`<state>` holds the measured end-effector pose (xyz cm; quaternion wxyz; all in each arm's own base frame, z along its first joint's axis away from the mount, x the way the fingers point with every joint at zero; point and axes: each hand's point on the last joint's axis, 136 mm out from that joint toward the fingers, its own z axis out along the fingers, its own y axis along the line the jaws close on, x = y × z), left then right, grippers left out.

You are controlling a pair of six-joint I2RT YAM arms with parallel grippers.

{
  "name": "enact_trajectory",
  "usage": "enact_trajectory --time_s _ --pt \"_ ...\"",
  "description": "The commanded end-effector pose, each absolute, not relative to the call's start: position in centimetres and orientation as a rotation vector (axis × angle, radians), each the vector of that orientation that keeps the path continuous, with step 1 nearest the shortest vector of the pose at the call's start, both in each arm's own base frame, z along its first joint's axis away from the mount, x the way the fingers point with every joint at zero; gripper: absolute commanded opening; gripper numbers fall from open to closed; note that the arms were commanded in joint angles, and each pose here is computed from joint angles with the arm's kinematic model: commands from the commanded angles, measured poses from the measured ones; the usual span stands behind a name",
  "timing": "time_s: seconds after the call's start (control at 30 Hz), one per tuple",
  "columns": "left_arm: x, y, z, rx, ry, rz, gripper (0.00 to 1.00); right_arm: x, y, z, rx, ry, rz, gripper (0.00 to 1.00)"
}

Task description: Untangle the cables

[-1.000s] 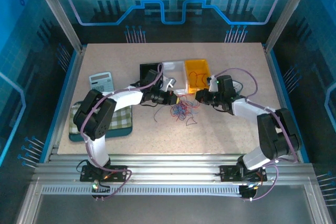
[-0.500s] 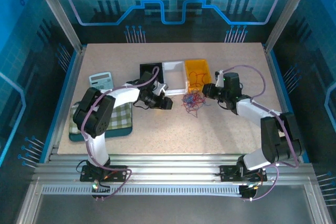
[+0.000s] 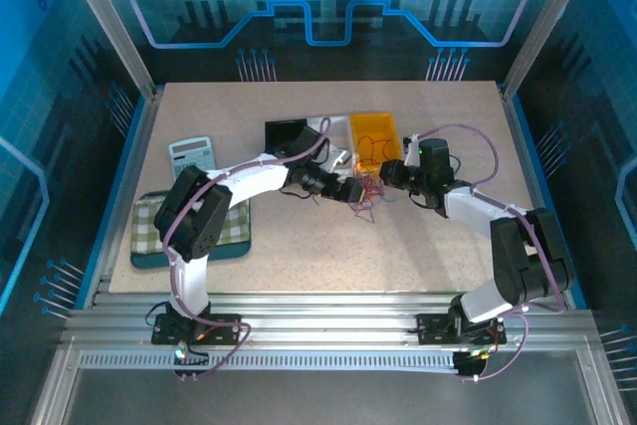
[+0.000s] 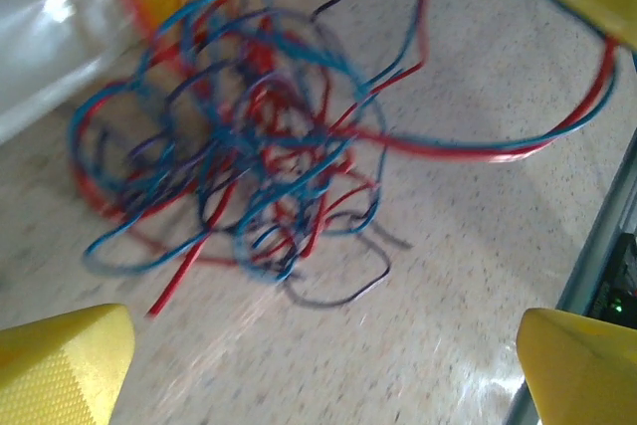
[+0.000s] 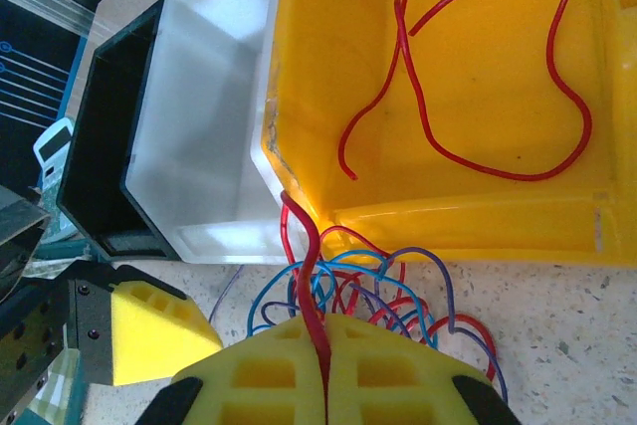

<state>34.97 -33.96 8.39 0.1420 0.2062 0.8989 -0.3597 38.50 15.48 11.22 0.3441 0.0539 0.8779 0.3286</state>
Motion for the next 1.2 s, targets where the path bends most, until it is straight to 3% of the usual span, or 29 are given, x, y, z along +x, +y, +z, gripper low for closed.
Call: enact_trajectory --time_s 0.0,0.2,0.4,0.47,0.5,0.6,0.67,0.73,1.17 --pt "36.1 -34.3 5.7 0.593 2.634 -0.807 0.99 38.9 15.9 12.0 0.133 2.246 0.888 0.0" --pt "37.6 -33.9 3.4 0.595 2.589 -0.464 0.91 39.0 15.0 12.6 0.148 2.23 0.88 0.0" --pt "38.8 -36.1 3.3 0.598 2.533 -0.498 0.87 38.4 14.8 12.6 0.131 2.242 0.886 0.0" --pt "39.1 -36.6 3.3 0.594 2.516 -0.529 0.8 38.2 14.7 12.4 0.135 2.246 0.884 0.0" --pt "39.2 -36.9 3.3 0.596 2.507 -0.542 0.76 38.2 14.7 12.4 0.134 2.247 0.886 0.0" --pt "39.4 -37.5 3.4 0.601 2.5 -0.587 0.5 38.0 14.7 12.5 0.137 2.248 0.887 0.0" --pt "39.6 -37.1 3.1 0.562 2.518 -0.608 0.21 38.1 14.5 12.9 0.138 2.24 0.879 0.0" --pt "39.7 -36.2 3.1 0.51 2.539 -0.629 0.02 38.4 14.2 13.4 0.141 2.229 0.868 0.0" --pt "32.3 -28.5 5.1 0.539 2.595 -0.582 0.0 40.2 9.0 15.5 0.254 2.148 0.736 0.0"
